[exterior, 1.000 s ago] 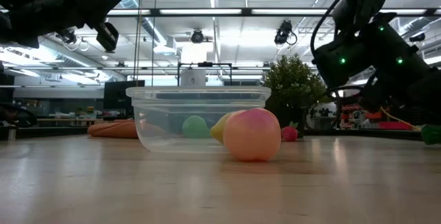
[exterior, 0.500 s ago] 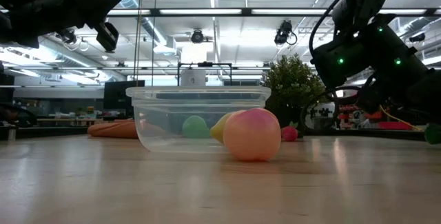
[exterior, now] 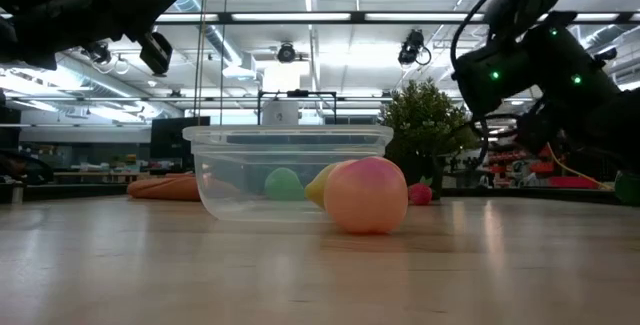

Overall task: Pick and placing Produce into tupperware
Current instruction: Put the orange carrot into the transparent container

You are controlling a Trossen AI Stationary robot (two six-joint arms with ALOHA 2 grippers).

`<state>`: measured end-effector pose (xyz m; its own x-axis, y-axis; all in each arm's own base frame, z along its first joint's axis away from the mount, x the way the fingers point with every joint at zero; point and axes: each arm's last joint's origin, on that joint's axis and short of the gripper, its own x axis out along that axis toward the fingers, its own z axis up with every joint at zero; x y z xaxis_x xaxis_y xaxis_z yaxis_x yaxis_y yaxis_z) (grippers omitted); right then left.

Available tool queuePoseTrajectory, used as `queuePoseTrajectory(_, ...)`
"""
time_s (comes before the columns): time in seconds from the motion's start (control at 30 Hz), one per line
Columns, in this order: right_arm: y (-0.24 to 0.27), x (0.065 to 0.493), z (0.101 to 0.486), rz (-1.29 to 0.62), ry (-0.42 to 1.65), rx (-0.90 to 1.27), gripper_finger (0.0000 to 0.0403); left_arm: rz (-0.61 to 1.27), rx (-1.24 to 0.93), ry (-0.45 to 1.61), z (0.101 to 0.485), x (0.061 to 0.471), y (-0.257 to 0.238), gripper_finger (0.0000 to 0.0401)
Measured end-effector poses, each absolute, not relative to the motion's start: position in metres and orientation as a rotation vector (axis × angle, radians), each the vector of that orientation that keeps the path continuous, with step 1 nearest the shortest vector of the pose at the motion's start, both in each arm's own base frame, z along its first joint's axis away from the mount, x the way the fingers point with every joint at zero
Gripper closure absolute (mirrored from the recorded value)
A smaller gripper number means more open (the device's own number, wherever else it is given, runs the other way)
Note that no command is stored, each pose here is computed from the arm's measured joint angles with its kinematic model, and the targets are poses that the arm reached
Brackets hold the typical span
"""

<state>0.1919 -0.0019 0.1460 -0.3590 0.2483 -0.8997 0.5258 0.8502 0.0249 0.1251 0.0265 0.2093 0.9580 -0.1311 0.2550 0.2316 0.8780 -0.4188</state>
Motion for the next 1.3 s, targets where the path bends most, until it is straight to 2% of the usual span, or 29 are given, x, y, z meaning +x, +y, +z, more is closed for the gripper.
queuePoseTrajectory(0.33,-0.001,0.214,0.193,-0.3,1.748,0.66,0.0269,-0.191,-0.461,-0.224,0.209,0.125,0.027,0.038)
queuePoseTrajectory(0.63,-0.002,0.24,0.254,-0.229,1.437,0.703,0.027,-0.191,-0.461,-0.224,0.209,0.125,0.026,0.0392)
queuePoseTrajectory(0.83,0.002,0.266,0.285,-0.126,1.181,0.706,0.027,-0.191,-0.461,-0.224,0.209,0.125,0.026,0.0383)
queuePoseTrajectory(1.07,0.005,0.291,0.3,-0.052,0.904,0.762,0.027,-0.191,-0.461,-0.224,0.209,0.125,0.026,0.0379)
queuePoseTrajectory(1.3,0.004,0.313,0.297,-0.019,0.782,0.737,0.027,-0.191,-0.461,-0.223,0.209,0.125,0.027,0.039)
